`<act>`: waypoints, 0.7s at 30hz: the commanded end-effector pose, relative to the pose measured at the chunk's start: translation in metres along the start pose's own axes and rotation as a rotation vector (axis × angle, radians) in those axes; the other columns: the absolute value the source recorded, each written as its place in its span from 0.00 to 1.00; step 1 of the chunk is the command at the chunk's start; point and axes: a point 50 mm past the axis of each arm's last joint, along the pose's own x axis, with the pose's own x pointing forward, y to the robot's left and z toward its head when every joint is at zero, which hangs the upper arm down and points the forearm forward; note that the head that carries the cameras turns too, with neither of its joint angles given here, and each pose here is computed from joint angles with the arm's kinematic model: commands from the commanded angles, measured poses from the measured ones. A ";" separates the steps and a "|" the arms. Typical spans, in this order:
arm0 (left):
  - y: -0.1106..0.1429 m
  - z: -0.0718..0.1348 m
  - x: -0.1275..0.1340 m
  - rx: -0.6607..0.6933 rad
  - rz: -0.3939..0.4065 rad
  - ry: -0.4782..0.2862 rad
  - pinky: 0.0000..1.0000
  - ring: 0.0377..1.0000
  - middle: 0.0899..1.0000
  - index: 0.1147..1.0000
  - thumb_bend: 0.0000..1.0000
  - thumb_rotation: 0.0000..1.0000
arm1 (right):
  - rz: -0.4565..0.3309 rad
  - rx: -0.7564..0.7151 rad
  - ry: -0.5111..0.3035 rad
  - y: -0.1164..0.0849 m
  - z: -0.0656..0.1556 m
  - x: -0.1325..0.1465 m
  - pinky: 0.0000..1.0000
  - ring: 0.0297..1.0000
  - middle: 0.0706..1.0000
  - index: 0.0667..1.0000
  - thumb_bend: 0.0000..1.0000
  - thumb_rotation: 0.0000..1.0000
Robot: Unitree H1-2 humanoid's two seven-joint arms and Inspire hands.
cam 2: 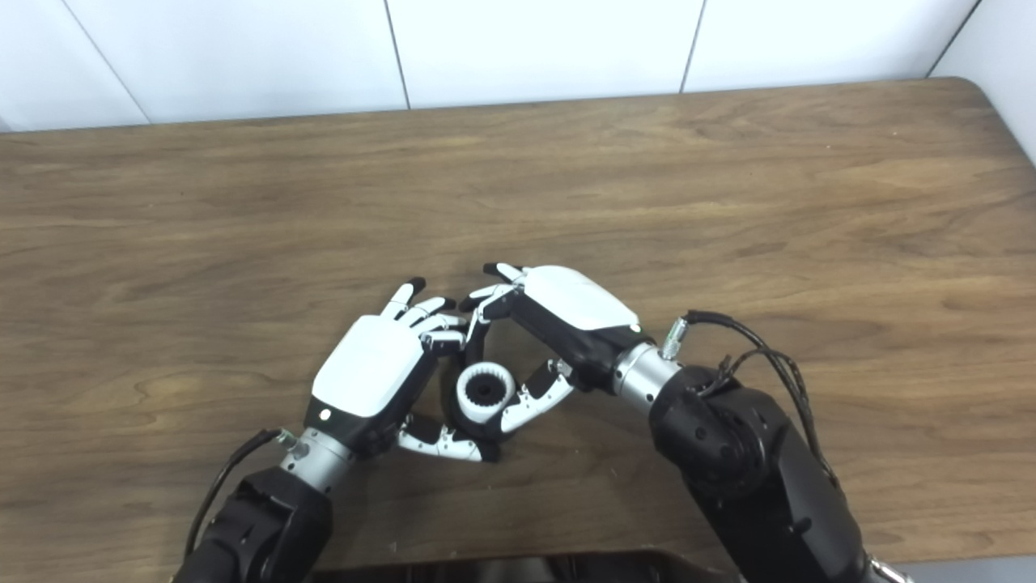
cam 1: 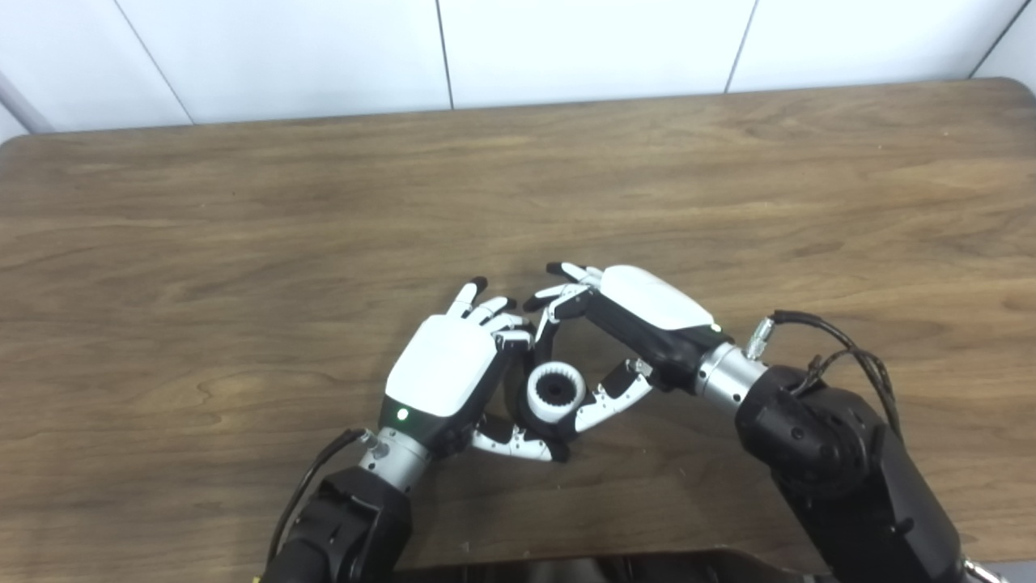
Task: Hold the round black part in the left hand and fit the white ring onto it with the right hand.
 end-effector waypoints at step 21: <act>0.002 0.001 0.000 0.011 0.005 -0.013 1.00 0.87 0.74 0.42 0.52 0.06 | -0.079 -0.047 -0.028 -0.027 0.005 -0.006 1.00 0.98 0.84 0.58 1.00 0.24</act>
